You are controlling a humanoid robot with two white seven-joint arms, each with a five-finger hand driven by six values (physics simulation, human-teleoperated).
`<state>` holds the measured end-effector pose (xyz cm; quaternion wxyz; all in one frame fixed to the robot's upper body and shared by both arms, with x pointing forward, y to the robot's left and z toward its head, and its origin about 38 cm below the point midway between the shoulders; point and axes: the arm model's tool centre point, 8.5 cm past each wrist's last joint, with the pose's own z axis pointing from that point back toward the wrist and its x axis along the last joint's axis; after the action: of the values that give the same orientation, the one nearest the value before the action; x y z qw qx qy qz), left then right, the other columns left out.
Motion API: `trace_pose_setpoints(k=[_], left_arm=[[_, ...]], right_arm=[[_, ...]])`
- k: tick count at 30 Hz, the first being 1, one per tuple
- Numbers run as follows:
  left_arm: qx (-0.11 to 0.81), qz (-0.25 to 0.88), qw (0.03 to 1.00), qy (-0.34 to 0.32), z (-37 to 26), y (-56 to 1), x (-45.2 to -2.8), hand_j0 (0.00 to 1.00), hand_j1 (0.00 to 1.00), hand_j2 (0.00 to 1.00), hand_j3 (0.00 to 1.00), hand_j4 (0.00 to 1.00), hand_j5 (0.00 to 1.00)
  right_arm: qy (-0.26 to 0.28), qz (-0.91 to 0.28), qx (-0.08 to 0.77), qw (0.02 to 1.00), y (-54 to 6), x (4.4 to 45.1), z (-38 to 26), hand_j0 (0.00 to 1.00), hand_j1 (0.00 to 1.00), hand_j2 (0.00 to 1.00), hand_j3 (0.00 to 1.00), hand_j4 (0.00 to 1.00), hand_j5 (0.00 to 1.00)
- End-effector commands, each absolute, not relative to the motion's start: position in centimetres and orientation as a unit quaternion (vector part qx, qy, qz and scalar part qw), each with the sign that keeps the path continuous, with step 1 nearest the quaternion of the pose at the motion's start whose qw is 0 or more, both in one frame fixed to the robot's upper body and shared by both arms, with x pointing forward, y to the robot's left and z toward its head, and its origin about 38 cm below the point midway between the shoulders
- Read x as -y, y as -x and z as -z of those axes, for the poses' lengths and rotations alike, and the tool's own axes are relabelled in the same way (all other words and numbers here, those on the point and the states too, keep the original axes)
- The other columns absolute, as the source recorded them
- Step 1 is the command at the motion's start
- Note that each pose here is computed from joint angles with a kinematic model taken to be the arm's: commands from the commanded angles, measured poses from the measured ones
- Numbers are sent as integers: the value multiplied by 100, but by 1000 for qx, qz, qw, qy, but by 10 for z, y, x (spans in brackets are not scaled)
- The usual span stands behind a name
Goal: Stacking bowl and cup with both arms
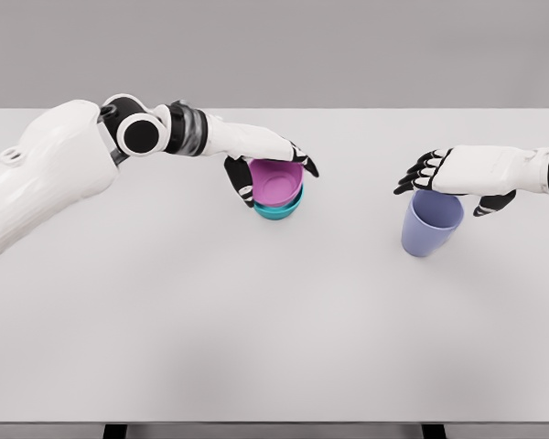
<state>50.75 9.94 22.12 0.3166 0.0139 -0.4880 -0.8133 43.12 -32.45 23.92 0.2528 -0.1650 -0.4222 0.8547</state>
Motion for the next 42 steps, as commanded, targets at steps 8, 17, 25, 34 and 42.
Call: trace_pose_setpoints(k=[8, 17, 25, 34, 42], left_arm=[[490, 812, 316, -12, -222, -507, -99, 100, 100, 100, 100, 100, 100], [499, 808, 312, -6, -229, -506, -106, 100, 100, 100, 100, 100, 100], [567, 800, 195, 5, -291, -469, -172, 100, 100, 100, 100, 100, 100], [636, 686, 351, 45, -301, -437, -309, 100, 100, 100, 100, 100, 100], [660, 550, 497, 126, -195, -400, -362, 100, 100, 100, 100, 100, 100]], right_arm=[[165, -854, 424, 254, -431, 324, -240, 100, 100, 100, 100, 100, 100], [156, -857, 418, 257, -430, 324, -231, 100, 100, 100, 100, 100, 100], [155, -858, 418, 257, -430, 323, -230, 100, 100, 100, 100, 100, 100], [150, -861, 417, 248, -426, 317, -229, 100, 100, 100, 100, 100, 100], [145, -864, 415, 245, -424, 315, -227, 100, 100, 100, 100, 100, 100]])
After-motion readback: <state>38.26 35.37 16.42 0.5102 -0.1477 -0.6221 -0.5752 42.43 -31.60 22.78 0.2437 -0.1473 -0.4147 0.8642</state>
